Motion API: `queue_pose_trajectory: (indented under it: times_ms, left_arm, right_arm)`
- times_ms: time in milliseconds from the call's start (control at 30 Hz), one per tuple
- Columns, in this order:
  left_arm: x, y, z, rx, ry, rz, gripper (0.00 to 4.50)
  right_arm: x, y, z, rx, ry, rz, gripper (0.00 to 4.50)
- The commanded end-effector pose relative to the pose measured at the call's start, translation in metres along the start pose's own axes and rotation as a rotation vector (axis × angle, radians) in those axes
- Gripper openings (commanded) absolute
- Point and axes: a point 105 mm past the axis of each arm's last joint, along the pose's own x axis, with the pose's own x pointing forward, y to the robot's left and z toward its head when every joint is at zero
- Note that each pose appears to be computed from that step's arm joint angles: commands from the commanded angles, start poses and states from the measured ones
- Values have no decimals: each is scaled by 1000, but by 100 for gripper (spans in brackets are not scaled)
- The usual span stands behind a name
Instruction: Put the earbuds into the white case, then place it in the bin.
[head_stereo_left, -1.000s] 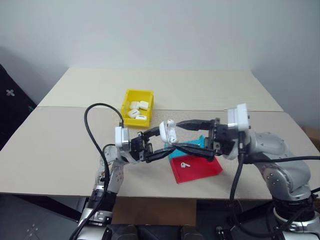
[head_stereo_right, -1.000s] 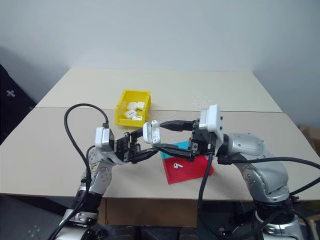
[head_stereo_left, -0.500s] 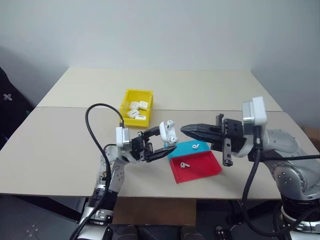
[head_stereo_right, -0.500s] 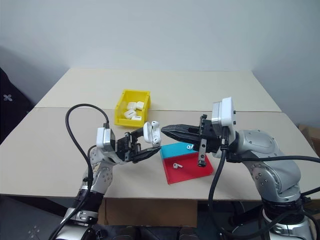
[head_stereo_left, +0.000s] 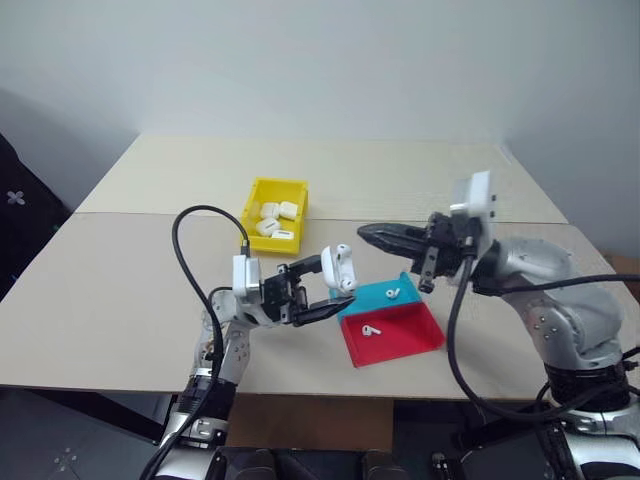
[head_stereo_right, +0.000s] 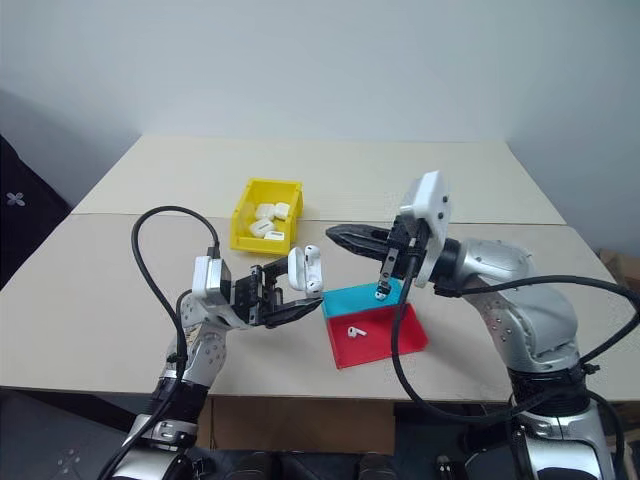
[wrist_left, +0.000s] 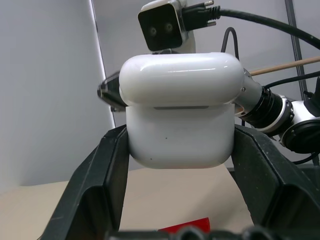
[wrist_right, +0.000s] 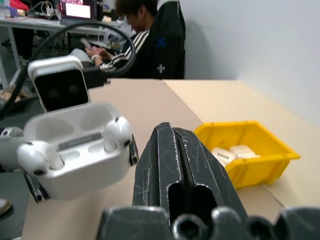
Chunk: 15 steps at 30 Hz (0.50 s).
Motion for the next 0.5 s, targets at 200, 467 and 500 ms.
queue_pose_trajectory:
  times_ms: [200,467,500]
  left_arm:
    - [5,-1,6,38,-17,-15,276]
    - [5,0,4,40,-11,-8,276]
    - [5,0,4,40,-10,-8,276]
  right_arm:
    - [1,10,13,-61,-33,69,10]
    - [-5,21,12,-61,-36,115,10]
    - [-5,20,12,-62,-37,110,10]
